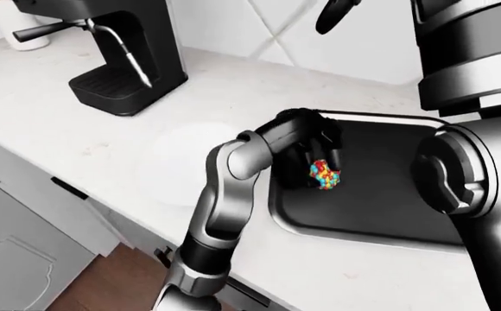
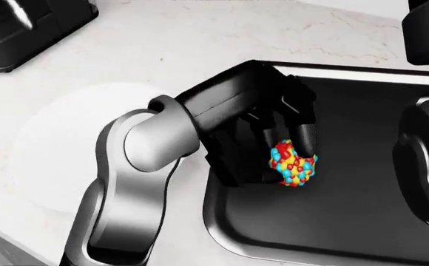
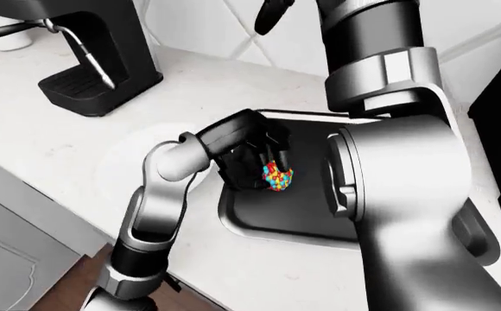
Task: Move the dessert items from the plate to the tray.
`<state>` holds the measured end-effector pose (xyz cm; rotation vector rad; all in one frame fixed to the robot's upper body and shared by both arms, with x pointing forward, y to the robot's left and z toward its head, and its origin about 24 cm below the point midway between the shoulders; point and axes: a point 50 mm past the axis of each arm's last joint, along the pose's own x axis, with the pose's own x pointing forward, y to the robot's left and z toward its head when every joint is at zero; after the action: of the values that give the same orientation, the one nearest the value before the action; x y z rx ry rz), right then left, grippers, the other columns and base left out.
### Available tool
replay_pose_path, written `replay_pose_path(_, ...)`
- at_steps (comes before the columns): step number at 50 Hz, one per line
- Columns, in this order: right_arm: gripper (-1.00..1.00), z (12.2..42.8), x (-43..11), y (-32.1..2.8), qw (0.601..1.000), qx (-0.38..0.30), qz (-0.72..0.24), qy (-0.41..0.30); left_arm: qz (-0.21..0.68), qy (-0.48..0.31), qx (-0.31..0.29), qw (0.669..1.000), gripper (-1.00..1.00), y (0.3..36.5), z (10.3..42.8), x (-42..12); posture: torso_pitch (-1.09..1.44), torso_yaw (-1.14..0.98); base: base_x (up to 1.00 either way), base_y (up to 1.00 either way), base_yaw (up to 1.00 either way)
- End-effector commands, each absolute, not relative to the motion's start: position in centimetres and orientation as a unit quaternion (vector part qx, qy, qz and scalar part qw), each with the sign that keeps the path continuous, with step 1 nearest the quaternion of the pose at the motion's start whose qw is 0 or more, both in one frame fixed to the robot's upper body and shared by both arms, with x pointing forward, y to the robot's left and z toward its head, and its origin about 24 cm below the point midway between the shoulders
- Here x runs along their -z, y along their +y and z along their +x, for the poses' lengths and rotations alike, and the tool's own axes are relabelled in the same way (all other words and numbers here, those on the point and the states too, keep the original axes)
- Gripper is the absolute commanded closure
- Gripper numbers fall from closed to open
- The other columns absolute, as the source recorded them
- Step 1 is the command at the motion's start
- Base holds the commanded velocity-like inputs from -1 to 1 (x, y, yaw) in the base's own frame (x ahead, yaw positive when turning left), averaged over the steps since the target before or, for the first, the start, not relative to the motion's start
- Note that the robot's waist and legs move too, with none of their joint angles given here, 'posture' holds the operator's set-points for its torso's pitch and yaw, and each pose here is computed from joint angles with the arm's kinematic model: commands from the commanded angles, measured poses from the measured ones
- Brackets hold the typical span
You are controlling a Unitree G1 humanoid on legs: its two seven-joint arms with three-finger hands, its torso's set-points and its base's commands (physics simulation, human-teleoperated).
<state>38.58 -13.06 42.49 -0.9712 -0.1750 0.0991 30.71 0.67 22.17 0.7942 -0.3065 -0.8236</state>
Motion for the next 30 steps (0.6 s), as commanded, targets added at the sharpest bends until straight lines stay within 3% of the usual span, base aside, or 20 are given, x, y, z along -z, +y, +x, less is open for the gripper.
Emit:
replay_pose_path(1, -1.0, 37.3, -44.8, -12.8, 0.874, -0.03, -0.467, -0.13, 0.386, -0.185, 0.372, 0.824, 0.41, 0.6, 30.2, -23.6, 0.0, 0.42, 0.0, 0.0, 0.0)
replay_pose_path(3, -1.0, 37.3, -44.7, -12.9, 0.874, -0.03, -0.467, -0.13, 0.387, -0.183, 0.372, 0.824, 0.36, 0.5, 30.3, -23.4, 0.0, 0.42, 0.0, 0.0, 0.0)
replay_pose_path(6, -1.0, 37.4, -44.5, -13.0, 0.875, -0.03, -0.465, -0.128, 0.391, -0.18, 0.376, 0.821, 0.02, 0.5, 30.3, -23.1, 0.0, 0.42, 0.0, 0.0, 0.0)
replay_pose_path(7, -1.0, 37.4, -44.5, -13.0, 0.876, -0.03, -0.464, -0.128, 0.391, -0.181, 0.374, 0.821, -0.32, 0.6, 30.3, -23.2, 0.0, 0.42, 0.0, 0.0, 0.0)
replay_pose_path(8, -1.0, 37.5, -44.4, -13.0, 0.876, -0.03, -0.464, -0.128, 0.389, -0.181, 0.373, 0.823, -0.37, 0.6, 30.3, -23.2, 0.0, 0.42, 0.0, 0.0, 0.0)
replay_pose_path(10, -1.0, 37.5, -44.3, -13.0, 0.876, -0.031, -0.463, -0.127, 0.389, -0.183, 0.373, 0.823, -1.0, 0.6, 30.3, -23.3, 0.0, 0.42, 0.0, 0.0, 0.0)
replay_pose_path(20, -1.0, 37.7, -43.9, -13.1, 0.878, -0.033, -0.462, -0.125, 0.382, -0.199, 0.354, 0.83, -1.0, 1.9, 30.5, -25.9, 0.0, 0.42, 0.0, 0.0, 0.0)
replay_pose_path(30, -1.0, 37.6, -44.1, -13.0, 0.878, -0.032, -0.461, -0.126, 0.334, -0.236, 0.28, 0.869, -1.0, 5.9, 31.8, -32.3, 0.0, 0.42, 0.0, 0.0, 0.0)
